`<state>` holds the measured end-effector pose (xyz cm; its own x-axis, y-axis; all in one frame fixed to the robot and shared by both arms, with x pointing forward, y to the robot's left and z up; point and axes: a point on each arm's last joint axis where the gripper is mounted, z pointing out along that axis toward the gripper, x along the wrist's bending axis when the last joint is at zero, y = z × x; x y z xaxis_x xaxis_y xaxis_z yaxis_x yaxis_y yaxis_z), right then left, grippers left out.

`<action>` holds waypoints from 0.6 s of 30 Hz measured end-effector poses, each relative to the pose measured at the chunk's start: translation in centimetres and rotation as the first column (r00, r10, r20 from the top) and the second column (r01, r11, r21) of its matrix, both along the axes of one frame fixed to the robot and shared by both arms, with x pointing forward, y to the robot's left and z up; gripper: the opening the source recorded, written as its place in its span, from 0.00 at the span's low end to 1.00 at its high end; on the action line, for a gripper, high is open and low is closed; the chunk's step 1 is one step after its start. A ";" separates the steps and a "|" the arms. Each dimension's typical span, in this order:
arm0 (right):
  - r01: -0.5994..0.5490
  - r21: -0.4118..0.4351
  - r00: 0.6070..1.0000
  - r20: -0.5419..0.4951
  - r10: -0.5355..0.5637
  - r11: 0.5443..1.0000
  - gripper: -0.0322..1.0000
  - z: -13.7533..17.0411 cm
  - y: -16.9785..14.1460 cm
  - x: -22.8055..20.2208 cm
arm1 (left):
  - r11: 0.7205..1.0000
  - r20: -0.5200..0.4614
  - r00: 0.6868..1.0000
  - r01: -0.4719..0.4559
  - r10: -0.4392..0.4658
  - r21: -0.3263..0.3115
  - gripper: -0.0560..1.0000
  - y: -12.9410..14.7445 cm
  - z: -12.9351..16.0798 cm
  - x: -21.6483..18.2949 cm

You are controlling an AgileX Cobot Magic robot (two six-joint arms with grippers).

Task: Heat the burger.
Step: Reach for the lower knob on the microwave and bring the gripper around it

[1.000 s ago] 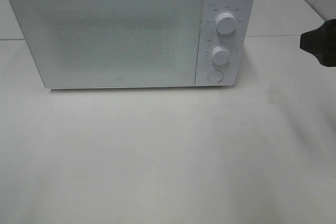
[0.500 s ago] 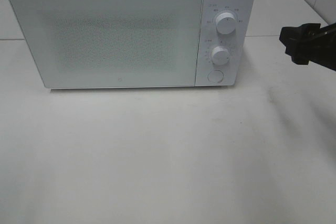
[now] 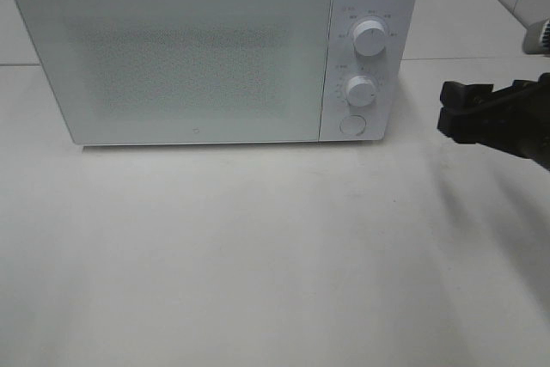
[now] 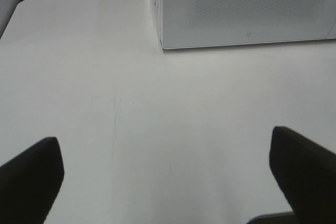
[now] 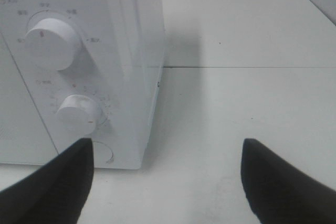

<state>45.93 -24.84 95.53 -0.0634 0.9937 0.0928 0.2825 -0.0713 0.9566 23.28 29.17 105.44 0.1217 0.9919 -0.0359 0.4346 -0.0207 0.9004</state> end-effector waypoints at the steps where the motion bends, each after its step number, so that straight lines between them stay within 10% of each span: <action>1: -0.022 -0.026 1.000 0.011 0.022 0.999 0.76 -0.4 1.0 0.0 | 1.000 0.000 1.000 0.000 0.000 0.000 0.99 0.0 0.0 0.0; 18: 0.015 -0.083 0.998 0.055 -0.010 0.996 0.76 -3.0 6.8 -1.4 | 1.000 0.000 1.000 0.000 0.000 0.000 0.99 0.0 0.0 0.0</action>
<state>44.56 -18.01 92.52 -0.0534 0.9985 0.0069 0.2298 0.0056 0.9732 23.28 29.17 105.44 0.1217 0.9919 -0.0359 0.4346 -0.0207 0.9004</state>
